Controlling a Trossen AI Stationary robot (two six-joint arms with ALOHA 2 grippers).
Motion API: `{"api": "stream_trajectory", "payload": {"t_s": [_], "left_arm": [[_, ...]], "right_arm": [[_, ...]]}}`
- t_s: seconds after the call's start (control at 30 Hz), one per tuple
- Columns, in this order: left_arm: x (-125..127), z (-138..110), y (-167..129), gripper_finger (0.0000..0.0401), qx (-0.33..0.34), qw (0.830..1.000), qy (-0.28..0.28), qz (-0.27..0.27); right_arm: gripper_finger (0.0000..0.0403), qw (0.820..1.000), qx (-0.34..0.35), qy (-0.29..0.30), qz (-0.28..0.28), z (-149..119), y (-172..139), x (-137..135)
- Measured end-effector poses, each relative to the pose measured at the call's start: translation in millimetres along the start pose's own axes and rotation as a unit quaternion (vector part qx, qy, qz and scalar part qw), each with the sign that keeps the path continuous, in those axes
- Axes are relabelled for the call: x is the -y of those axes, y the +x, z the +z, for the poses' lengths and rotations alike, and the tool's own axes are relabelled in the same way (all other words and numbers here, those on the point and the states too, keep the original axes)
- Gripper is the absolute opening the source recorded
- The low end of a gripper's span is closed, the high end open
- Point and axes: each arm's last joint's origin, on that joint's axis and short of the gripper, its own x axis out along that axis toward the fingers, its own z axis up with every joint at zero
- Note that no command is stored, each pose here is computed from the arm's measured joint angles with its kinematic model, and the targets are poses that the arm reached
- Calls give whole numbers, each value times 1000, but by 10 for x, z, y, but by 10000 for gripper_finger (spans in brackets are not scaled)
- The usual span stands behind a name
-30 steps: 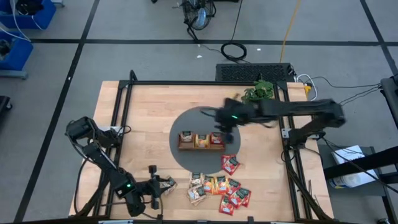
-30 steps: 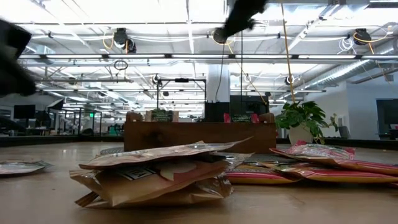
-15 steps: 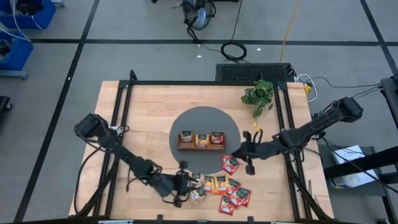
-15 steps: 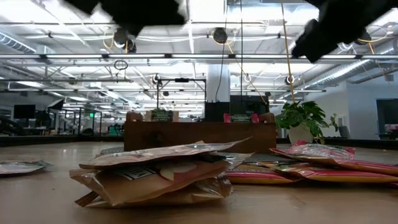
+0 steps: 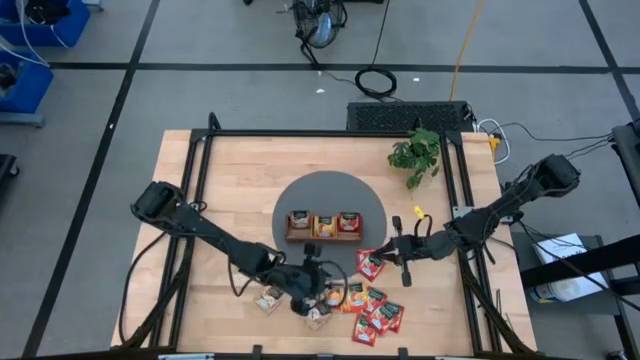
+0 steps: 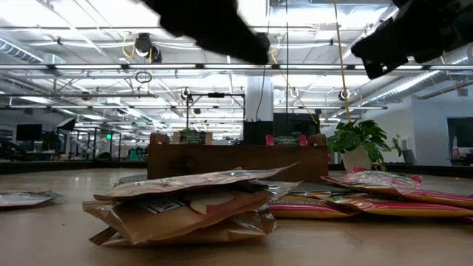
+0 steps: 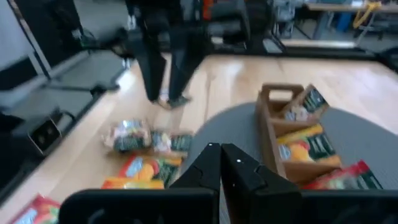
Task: Pick & Place Tea
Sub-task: Put the red tea bag into the right section of the wooden organizer
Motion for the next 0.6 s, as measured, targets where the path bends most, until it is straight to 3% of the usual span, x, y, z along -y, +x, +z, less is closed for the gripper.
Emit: {"api": "stream_trajectory", "payload": {"t_s": [0.2, 0.33, 0.47, 0.6], "left_arm": [[83, -154, -3, 120, -32, 999, 26, 16], [71, -143, -44, 120, -30, 996, 41, 73], [136, -95, -293, 120, 7, 995, 64, 76], [140, -260, -524, 120, 38, 992, 68, 102]], "right_arm": [[1, 999, 31, -32, 1, -82, -36, 13], [1, 998, 34, -46, -6, -95, -34, 14], [1, 998, 35, -51, 4, -96, -47, -23], [1, 998, 27, -53, 10, -118, -62, -57]]}}
